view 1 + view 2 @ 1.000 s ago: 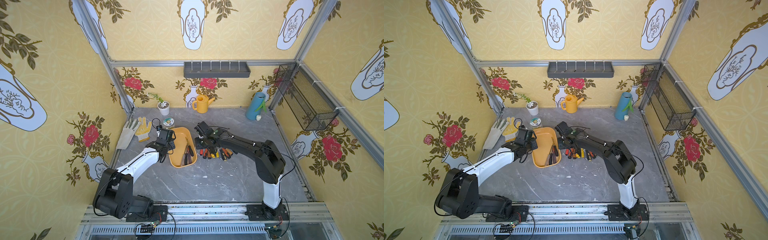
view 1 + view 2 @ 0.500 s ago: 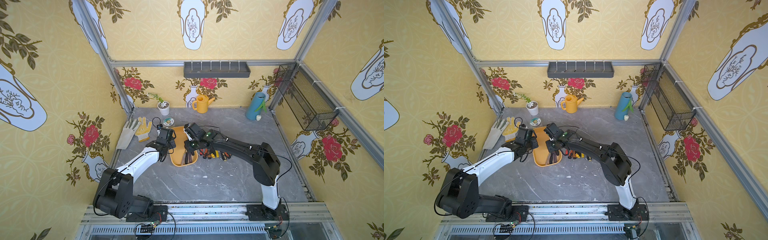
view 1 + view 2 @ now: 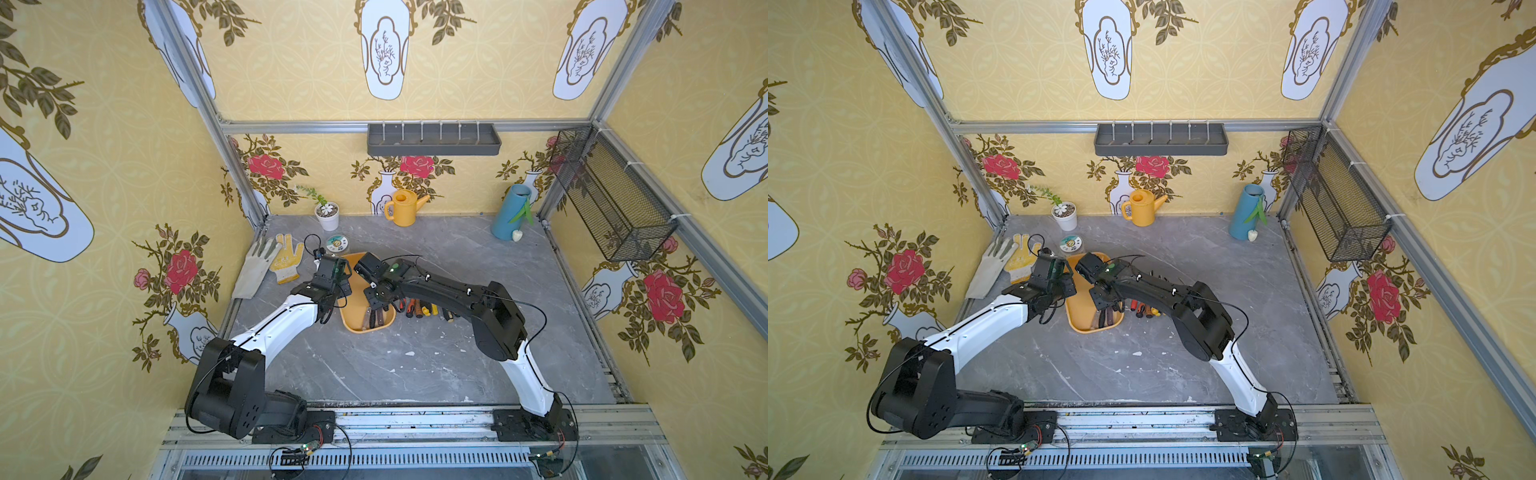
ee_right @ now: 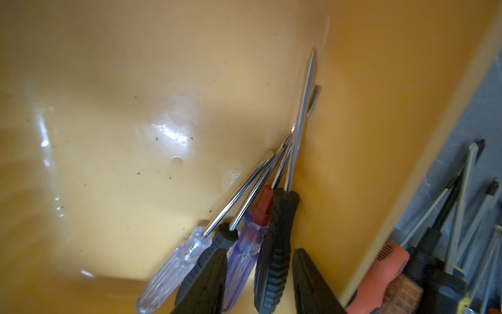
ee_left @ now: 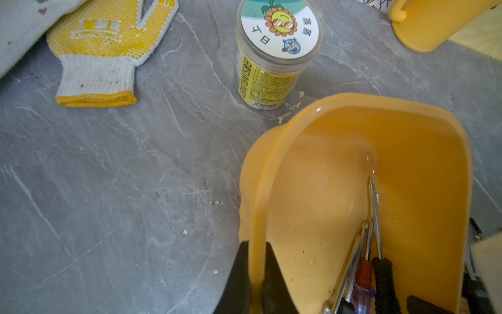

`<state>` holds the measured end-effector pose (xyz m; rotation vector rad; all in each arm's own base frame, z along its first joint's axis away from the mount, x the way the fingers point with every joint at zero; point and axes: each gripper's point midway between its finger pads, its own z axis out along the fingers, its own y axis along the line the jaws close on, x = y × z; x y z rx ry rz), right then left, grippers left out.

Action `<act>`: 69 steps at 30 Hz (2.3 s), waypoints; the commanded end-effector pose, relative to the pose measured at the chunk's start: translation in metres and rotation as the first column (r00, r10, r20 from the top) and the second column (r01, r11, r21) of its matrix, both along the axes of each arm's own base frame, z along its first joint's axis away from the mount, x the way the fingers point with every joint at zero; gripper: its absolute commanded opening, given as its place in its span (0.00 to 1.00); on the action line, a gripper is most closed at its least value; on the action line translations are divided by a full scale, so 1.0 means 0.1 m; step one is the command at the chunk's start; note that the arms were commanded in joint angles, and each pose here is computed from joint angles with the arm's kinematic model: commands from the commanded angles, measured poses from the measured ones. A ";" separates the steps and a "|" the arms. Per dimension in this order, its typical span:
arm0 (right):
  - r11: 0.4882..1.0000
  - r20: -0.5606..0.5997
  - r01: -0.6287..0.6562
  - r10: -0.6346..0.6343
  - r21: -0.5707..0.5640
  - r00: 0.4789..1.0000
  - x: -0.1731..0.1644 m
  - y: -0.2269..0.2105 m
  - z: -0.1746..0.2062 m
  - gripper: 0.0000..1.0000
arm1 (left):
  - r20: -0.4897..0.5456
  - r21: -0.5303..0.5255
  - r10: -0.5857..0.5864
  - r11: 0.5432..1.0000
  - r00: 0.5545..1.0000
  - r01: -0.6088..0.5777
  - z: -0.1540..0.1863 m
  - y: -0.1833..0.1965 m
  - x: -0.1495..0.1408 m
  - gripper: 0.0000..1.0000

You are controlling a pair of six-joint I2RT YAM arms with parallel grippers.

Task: Take out the screwdriver from the storage box
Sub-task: Pick up the screwdriver from the storage box.

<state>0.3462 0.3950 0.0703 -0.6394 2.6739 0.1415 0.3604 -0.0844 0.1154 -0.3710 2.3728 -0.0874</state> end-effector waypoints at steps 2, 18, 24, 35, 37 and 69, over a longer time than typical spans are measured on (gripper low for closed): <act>0.996 0.006 0.051 -0.051 -0.079 0.999 0.04 -0.13 -0.11 0.45 | 0.018 -0.012 0.003 1.000 1.000 -0.003 0.02 -0.01 0.02 0.00; 0.992 -0.064 0.129 -0.127 0.016 0.990 0.02 -0.18 -0.31 0.30 | 0.019 -0.006 0.006 1.000 1.000 -0.006 0.02 0.00 0.02 0.00; 0.992 -0.064 0.108 -0.103 0.072 0.993 0.00 -0.11 -0.22 0.33 | 0.019 -0.005 0.005 1.000 1.000 -0.005 0.02 0.01 0.02 0.00; 0.993 -0.075 0.063 -0.056 0.099 0.996 -0.06 -0.01 -0.23 0.26 | 0.011 -0.003 0.006 1.000 1.000 -0.006 0.00 0.01 0.01 0.00; 0.993 -0.057 0.043 -0.036 0.113 0.998 -0.07 0.04 -0.17 0.33 | 0.010 -0.002 0.006 1.000 1.000 -0.006 -0.01 0.01 0.01 0.00; 0.997 -0.224 0.029 -0.012 0.075 0.974 -0.23 0.10 -0.54 0.25 | 0.010 -0.004 0.008 1.000 1.000 -0.008 0.00 0.01 0.01 0.00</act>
